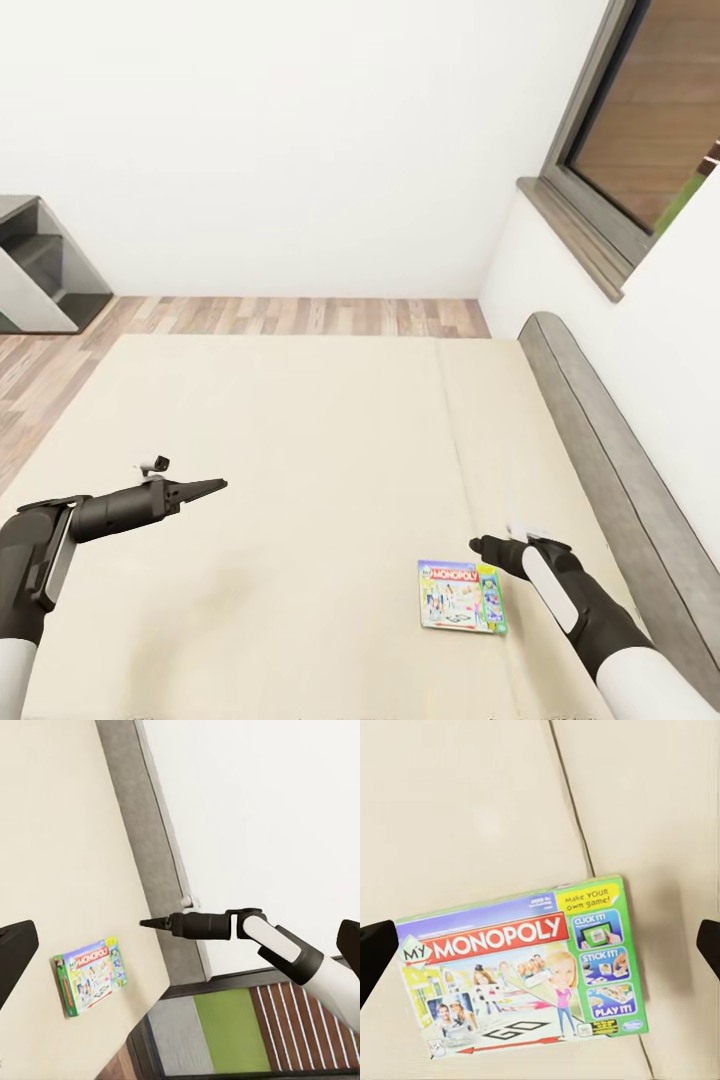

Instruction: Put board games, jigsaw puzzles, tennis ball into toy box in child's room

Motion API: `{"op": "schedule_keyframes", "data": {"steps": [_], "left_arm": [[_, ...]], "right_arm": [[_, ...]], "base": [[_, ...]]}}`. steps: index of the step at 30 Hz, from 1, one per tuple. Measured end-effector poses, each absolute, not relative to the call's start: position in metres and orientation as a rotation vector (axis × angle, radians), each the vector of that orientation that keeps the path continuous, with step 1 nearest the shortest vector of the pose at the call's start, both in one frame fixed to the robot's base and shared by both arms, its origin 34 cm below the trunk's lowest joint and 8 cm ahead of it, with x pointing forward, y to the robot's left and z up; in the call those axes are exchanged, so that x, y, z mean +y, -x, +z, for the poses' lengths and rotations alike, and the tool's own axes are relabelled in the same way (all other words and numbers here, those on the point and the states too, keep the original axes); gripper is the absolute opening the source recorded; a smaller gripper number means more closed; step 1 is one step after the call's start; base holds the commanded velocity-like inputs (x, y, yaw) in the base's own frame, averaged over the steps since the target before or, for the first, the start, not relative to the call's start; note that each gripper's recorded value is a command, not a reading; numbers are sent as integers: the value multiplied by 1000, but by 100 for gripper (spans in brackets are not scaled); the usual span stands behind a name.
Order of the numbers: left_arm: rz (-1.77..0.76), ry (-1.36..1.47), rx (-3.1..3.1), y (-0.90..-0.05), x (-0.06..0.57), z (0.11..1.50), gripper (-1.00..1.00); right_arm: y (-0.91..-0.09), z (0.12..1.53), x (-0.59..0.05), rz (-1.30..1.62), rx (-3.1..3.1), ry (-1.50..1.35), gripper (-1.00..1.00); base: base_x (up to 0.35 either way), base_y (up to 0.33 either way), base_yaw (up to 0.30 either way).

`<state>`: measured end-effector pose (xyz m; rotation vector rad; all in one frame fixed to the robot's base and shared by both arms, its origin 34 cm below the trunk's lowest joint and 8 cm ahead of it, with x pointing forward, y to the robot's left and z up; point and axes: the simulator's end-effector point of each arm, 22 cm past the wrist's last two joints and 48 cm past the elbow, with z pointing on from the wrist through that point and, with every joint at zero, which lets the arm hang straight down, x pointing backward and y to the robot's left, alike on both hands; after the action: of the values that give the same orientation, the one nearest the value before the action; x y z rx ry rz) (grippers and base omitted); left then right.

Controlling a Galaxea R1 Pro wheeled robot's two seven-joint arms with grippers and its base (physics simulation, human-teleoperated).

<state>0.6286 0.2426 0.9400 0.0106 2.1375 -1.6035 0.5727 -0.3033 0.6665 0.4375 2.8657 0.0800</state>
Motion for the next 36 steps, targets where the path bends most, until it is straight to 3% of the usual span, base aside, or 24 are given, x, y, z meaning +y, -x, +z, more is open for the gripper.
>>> {"op": "schedule_keyframes", "data": {"steps": [8, 36], "left_arm": [[-1609, 0, 2146, -628, 242, 933, 100], [-1625, 37, 2179, -624, 242, 910, 100]], "right_arm": [[-575, 666, -333, 78, 2821, -552, 100], [-578, 655, -338, 147, 2811, -565, 100]], "base": [[0, 0, 0], [0, 0, 0]]}}
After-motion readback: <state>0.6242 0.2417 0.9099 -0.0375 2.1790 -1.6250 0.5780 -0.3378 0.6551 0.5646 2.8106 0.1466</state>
